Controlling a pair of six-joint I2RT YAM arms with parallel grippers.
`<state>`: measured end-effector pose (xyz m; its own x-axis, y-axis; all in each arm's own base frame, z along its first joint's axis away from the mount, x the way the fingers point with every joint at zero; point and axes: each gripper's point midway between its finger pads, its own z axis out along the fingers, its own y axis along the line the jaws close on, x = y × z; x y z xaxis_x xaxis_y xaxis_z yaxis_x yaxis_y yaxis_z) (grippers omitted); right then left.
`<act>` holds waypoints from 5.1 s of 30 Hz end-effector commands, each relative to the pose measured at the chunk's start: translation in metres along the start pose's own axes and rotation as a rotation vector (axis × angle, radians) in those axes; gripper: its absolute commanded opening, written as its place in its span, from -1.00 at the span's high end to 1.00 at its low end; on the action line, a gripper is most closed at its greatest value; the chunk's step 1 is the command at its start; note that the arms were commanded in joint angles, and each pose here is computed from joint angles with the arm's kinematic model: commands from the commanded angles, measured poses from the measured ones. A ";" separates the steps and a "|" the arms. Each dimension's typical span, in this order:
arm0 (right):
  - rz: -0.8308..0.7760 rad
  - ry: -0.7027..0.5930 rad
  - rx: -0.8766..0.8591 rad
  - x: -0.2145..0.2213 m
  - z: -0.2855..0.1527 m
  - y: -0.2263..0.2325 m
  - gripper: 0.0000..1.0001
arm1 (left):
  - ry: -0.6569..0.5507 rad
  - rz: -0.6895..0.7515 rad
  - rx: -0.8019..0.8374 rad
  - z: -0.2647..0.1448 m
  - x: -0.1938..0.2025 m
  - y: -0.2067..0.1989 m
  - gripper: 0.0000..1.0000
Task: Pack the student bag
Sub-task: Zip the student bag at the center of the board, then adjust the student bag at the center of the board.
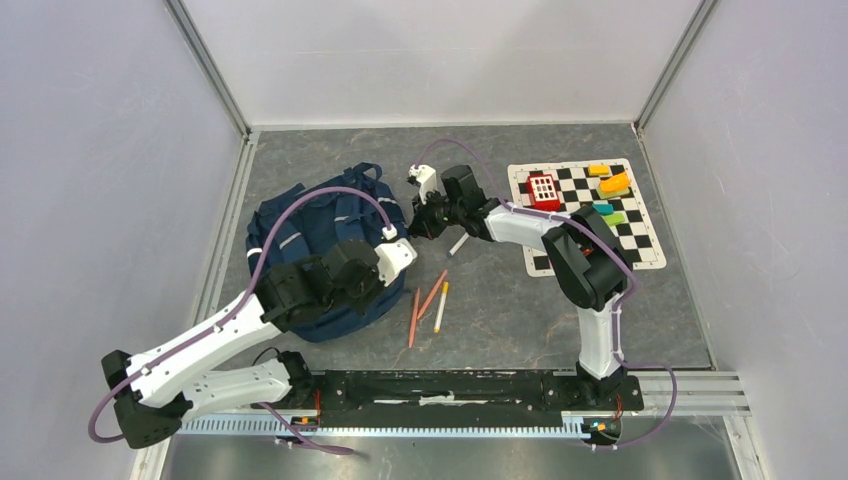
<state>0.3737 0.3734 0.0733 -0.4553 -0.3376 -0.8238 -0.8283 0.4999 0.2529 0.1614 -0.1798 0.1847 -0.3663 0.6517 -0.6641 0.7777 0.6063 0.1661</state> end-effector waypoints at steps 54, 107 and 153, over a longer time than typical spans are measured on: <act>0.558 -0.383 -0.147 -0.041 -0.019 0.169 -0.48 | -0.462 -0.249 -0.457 -0.119 -0.174 0.132 0.96; -0.645 -0.398 0.258 -0.239 -0.077 0.142 1.00 | -0.860 -0.916 -0.525 -0.135 -0.071 0.153 0.96; 0.040 -0.210 0.306 -0.018 -0.128 0.105 -0.96 | -0.227 -0.311 -0.224 -0.037 0.013 0.078 -0.99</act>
<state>0.2645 0.3614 0.2166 -0.2146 -0.2275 -0.9498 -0.7342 0.6789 0.0033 0.2025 -0.0807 0.2119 -0.4875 0.1434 -0.8613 0.2786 0.9604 0.0023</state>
